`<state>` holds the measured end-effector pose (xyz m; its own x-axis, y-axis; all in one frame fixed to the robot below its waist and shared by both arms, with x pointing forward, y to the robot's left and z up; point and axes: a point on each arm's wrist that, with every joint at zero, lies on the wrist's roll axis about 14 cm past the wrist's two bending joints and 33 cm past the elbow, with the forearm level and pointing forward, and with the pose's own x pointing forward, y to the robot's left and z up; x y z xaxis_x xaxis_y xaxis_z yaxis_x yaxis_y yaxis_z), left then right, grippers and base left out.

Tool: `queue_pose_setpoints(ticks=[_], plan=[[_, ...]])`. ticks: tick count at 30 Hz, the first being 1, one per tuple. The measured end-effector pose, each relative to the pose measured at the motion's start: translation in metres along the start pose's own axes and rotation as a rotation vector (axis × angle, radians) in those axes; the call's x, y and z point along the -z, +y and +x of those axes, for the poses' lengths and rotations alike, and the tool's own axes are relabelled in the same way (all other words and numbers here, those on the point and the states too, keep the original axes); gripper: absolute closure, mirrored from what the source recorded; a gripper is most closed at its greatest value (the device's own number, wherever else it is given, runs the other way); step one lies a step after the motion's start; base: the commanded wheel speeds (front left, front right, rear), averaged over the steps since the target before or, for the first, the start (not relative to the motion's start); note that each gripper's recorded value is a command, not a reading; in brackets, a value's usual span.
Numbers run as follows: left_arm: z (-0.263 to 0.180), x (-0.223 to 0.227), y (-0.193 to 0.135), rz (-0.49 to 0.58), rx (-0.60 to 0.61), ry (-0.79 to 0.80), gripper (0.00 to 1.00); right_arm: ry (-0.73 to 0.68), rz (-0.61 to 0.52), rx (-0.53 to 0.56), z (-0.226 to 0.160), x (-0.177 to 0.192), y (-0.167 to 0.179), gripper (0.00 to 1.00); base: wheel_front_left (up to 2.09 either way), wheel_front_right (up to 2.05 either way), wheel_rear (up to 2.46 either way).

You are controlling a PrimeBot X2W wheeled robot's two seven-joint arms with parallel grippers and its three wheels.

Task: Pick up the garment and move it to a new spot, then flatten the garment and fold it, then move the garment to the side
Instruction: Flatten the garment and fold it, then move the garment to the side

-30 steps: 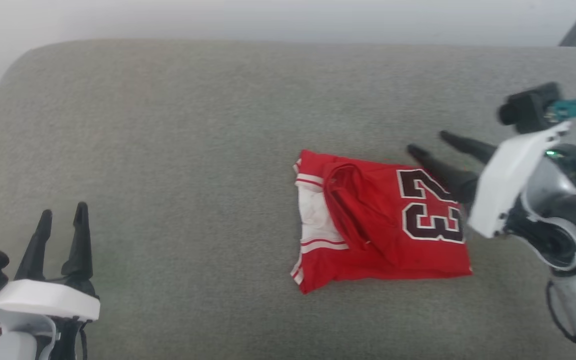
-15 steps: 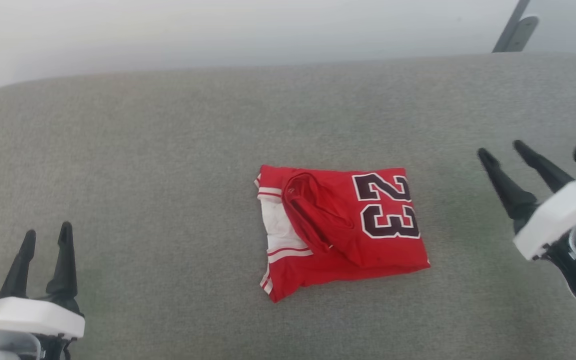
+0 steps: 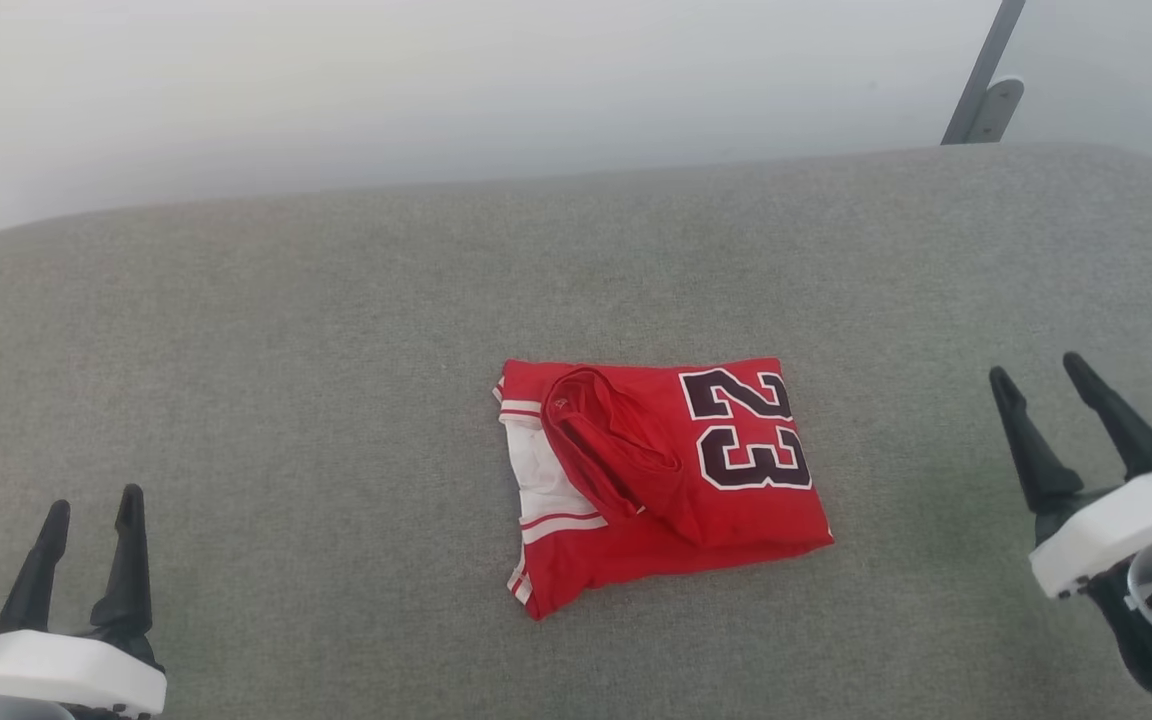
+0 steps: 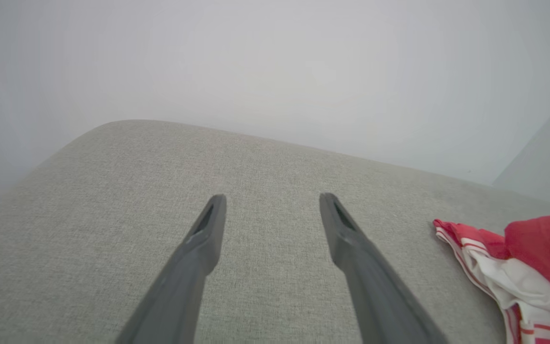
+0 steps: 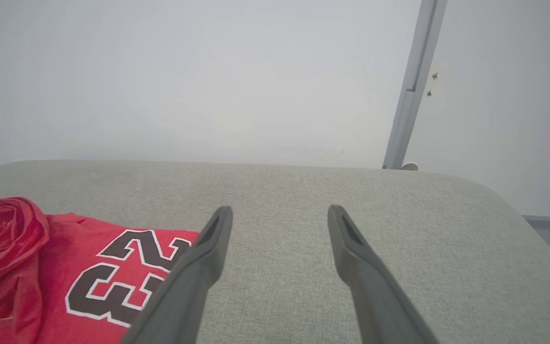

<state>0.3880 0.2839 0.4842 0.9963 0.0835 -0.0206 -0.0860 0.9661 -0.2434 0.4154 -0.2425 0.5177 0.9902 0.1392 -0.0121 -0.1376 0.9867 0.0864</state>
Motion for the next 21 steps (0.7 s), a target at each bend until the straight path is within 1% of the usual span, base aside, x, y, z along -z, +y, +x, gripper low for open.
queue_pose_setpoints(ticks=[6,10,21], plan=[[-0.005,-0.001,0.000,0.011,0.005,-0.001,0.00,-0.034,0.015,0.033,-0.007,0.001,-0.005,0.00,0.00,0.00,0.00],[-0.005,-0.005,-0.001,0.022,0.014,-0.007,0.00,-0.024,0.024,0.050,-0.013,0.008,-0.007,0.00,0.00,0.00,0.00],[-0.003,-0.007,-0.006,0.032,0.034,-0.013,0.00,-0.047,0.035,0.061,-0.015,0.005,-0.005,0.00,0.00,0.00,0.00]])
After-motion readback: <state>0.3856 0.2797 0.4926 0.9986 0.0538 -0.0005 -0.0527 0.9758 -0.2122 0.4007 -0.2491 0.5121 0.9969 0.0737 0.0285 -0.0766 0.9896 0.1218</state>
